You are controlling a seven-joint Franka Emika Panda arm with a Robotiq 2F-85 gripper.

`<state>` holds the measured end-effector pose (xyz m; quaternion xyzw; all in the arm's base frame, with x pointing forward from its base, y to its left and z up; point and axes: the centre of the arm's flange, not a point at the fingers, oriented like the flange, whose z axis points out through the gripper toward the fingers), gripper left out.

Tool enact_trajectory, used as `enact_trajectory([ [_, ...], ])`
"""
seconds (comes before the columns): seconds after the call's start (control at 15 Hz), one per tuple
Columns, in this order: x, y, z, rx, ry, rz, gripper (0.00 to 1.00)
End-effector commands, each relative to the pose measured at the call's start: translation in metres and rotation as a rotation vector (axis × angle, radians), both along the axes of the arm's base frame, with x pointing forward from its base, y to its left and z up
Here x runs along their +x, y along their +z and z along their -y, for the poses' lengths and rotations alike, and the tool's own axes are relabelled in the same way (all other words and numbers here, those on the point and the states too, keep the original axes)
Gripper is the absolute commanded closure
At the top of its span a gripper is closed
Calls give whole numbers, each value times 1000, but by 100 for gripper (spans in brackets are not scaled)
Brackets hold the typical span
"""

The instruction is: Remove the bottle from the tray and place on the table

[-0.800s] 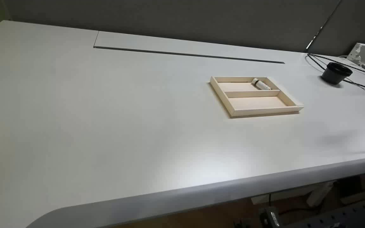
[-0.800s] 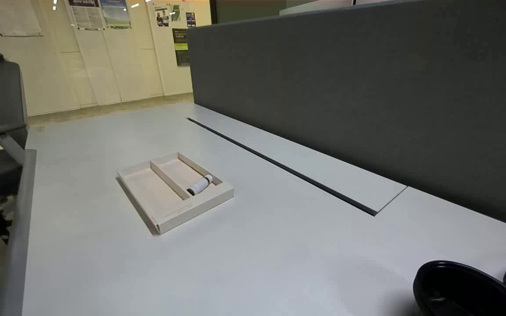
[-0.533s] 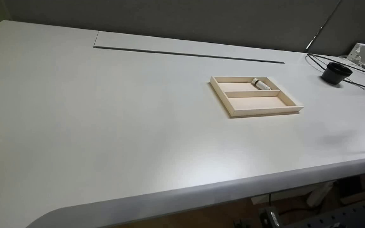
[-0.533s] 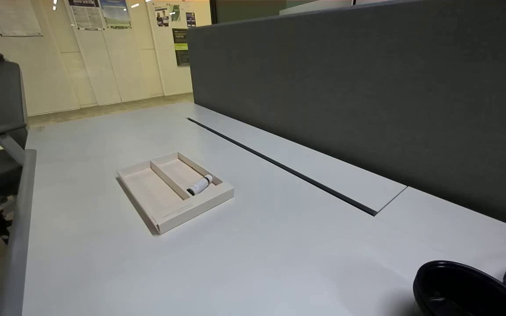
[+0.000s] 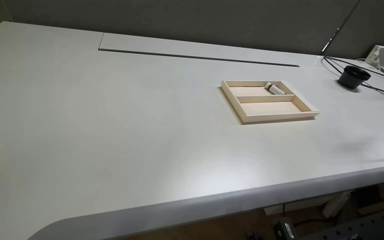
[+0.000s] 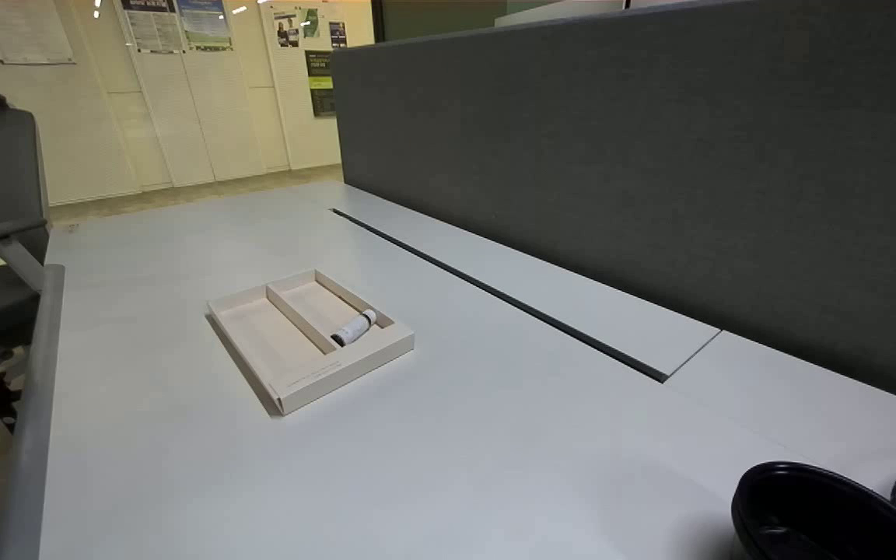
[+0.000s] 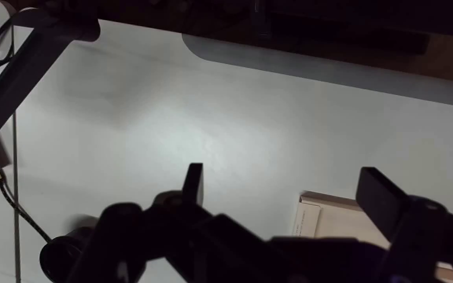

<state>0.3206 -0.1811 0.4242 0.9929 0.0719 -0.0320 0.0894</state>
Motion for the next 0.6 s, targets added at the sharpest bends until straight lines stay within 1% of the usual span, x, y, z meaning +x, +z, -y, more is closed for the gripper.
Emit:
enact_trajectory([
  [0.0,74,-6,6,3,-93,117,0],
  [0.07,90,-10,6,6,-123,168,0],
  [0.13,41,-3,0,15,-71,151,0],
  [0.2,50,-7,-1,15,-68,151,0],
  [0.33,45,-7,0,16,-67,149,0],
  [0.4,52,-7,0,12,-79,159,0],
  [0.53,141,-13,1,37,-151,323,0],
])
